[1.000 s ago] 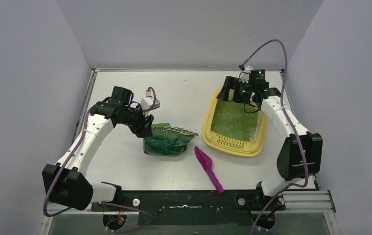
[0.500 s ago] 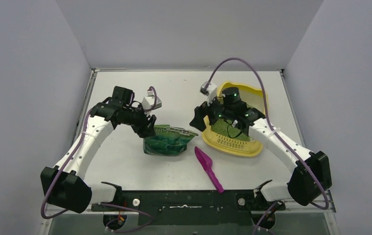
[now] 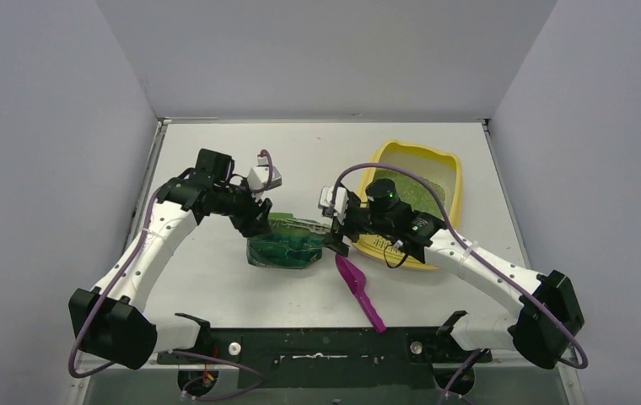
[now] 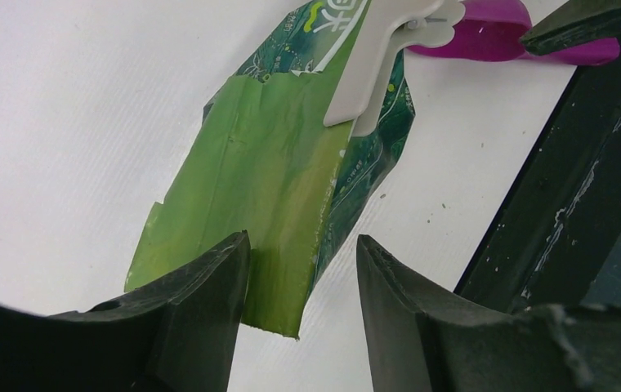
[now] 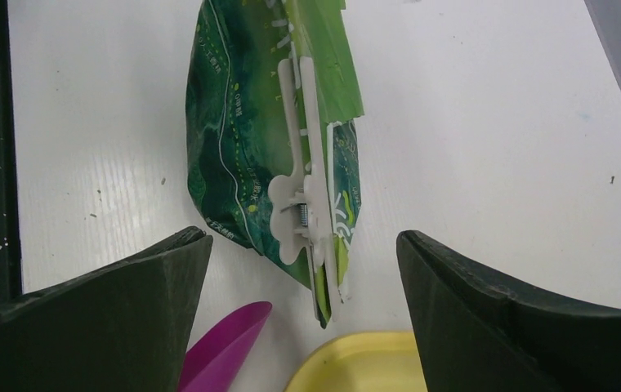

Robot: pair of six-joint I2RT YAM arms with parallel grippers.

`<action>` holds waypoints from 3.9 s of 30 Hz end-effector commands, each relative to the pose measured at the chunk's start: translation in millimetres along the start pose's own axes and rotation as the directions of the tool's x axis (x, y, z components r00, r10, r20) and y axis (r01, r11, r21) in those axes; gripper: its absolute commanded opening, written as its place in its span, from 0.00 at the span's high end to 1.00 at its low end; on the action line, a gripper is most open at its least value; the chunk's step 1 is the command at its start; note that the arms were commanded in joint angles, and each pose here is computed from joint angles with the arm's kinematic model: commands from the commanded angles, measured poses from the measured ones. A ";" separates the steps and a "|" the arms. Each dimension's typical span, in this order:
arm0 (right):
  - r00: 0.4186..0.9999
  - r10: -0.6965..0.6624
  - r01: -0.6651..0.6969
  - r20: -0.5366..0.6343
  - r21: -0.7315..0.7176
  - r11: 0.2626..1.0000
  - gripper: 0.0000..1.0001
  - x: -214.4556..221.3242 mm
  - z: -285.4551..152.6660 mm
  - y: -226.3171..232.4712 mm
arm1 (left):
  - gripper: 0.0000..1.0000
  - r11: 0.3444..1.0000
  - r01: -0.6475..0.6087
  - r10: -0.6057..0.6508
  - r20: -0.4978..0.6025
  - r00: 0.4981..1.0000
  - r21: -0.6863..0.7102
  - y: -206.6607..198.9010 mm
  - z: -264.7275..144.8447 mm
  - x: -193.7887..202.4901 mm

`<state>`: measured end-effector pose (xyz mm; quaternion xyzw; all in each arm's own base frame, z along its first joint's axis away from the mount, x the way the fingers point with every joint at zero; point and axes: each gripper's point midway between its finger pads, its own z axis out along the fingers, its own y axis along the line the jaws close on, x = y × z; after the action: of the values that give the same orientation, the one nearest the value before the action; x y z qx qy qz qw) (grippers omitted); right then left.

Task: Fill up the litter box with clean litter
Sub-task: Remove the clamp from the cat litter bag, then place the clamp at the center of the board.

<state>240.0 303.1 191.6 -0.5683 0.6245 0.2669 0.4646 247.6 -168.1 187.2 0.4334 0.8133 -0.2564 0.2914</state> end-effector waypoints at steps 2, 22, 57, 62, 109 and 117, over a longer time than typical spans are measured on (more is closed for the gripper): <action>0.985 -0.170 0.170 0.017 0.028 0.985 0.19 -21.1 7.7 -12.0 | 0.56 1.000 -0.016 0.016 -0.029 0.999 0.001 -0.1 0.5 2.3; 0.979 -0.202 0.200 0.008 0.090 0.976 0.62 -25.7 15.8 -20.9 | 0.85 1.000 0.007 -0.007 -0.057 0.998 0.003 1.7 5.5 8.1; 0.951 0.181 -0.234 0.251 0.199 0.952 1.00 -62.1 -36.1 -8.4 | 0.41 0.971 0.061 -0.032 0.128 0.991 -0.231 30.3 -12.6 -26.3; 0.898 0.340 -0.378 0.280 0.093 0.921 1.00 -51.9 -36.7 21.6 | 0.19 0.910 0.149 -0.044 0.268 0.962 -0.386 48.9 -34.0 -40.4; 0.957 0.228 -0.219 -0.181 0.068 0.973 0.55 42.8 43.1 96.5 | 0.03 0.347 0.854 -0.499 0.694 0.519 -0.389 97.0 -131.5 43.7; 0.957 0.270 -0.290 0.107 0.352 0.890 0.25 -24.9 -5.4 35.8 | 0.03 0.363 0.891 -0.576 0.685 0.446 -0.274 85.5 -118.5 35.3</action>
<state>160.5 326.5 125.9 -0.4852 0.7407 0.2489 0.3925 271.3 -11.0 210.9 -0.1881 0.8660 -0.1286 0.4451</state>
